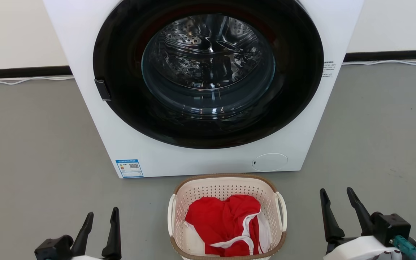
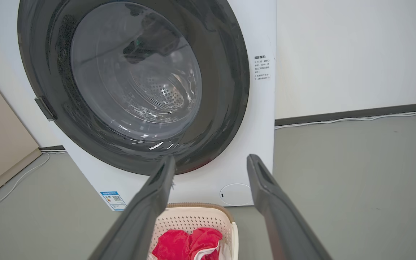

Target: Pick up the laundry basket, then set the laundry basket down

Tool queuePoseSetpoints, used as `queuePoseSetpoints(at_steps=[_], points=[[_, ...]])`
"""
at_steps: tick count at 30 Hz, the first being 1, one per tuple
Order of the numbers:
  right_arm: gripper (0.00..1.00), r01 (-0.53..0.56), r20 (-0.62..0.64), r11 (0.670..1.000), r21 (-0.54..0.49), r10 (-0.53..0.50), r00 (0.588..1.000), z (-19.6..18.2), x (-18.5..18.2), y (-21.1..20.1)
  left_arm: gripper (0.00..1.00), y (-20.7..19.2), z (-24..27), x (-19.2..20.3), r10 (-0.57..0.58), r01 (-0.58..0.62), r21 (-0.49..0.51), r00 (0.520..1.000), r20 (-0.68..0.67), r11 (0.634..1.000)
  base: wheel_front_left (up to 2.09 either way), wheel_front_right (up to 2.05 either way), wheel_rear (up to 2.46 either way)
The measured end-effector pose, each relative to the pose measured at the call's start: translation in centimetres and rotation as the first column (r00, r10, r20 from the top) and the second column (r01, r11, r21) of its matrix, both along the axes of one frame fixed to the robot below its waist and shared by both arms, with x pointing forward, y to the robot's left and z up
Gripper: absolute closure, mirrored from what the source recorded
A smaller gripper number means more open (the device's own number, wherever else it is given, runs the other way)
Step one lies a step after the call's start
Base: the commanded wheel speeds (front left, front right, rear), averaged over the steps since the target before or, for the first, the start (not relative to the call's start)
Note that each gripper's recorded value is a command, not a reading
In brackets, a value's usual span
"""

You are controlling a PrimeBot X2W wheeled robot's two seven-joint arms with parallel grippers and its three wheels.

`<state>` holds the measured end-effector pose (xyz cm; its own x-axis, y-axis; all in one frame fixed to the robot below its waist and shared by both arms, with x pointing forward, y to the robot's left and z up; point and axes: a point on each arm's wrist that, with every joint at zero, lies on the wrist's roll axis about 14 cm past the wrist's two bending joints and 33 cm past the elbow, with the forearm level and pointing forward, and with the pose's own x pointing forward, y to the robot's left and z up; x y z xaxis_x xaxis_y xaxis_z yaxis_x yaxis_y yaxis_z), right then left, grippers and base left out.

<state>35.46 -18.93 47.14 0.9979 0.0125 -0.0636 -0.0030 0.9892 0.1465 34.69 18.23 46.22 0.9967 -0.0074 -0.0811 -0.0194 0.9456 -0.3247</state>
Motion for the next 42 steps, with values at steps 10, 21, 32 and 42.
queuePoseSetpoints(at_steps=[10, 21, 32, 42], points=[[0.0, -0.035, 0.007, 0.99, -0.138, 0.037, 0.999, -0.1, -0.2, 0.4, 0.0, -0.2, 0.0, -0.5, -0.027, 0.025, 0.112, 1.0, 0.012, 0.993, 0.0, 0.0, 0.0], [0.0, -0.066, 0.01, 0.962, -0.266, 0.071, 0.997, -0.2, -0.5, 0.6, 0.0, -0.6, -0.1, -0.8, -0.065, 0.059, 0.225, 0.998, 0.02, 0.972, 0.0, 0.0, 0.0], [0.0, -0.063, -0.003, 0.963, -0.264, 0.064, 0.998, -0.6, -0.5, 0.4, 0.0, -0.7, -0.5, -0.7, -0.068, 0.065, 0.225, 0.998, 0.008, 0.972, 0.0, 0.0, 0.0], [0.0, -0.066, -0.087, 0.966, -0.251, 0.046, 0.995, -3.3, 2.0, -0.2, 0.0, -2.1, -1.7, 2.1, -0.104, 0.106, 0.204, 0.994, -0.023, 0.973, 0.0, 0.0, 0.0]])
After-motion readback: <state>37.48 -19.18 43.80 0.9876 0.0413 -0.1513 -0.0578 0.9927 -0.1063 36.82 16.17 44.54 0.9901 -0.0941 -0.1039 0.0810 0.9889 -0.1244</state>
